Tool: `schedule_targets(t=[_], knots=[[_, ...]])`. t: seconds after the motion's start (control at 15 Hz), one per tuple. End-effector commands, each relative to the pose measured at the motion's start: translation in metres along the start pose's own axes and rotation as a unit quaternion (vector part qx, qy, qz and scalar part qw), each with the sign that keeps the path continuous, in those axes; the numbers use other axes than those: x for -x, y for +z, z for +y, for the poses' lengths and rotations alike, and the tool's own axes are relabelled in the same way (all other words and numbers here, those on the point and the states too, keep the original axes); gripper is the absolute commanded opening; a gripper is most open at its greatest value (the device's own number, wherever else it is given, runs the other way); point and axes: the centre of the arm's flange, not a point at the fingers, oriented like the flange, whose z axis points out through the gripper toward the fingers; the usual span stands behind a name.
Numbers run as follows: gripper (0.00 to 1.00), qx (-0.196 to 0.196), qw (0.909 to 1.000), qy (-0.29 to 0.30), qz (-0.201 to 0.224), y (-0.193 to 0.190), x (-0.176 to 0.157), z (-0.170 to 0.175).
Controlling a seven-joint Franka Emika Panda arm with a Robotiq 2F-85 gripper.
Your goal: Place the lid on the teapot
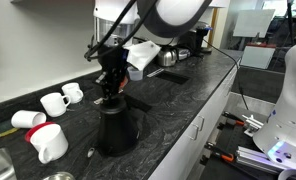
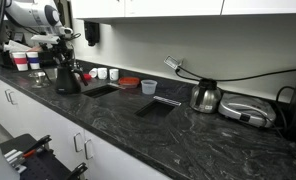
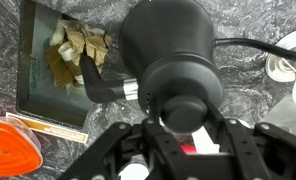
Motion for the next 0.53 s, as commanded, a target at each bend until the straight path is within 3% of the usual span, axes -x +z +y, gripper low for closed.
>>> schedule_targets(t=[0.0, 0.2, 0.47], knots=[[0.8, 0.015, 0.9992, -0.022, -0.029, 0.006, 0.007, -0.004], [1.0, 0.019, 0.9984, -0.026, -0.047, 0.009, 0.013, -0.007], [1.0, 0.02, 0.9981, -0.028, -0.051, 0.005, 0.018, -0.01]])
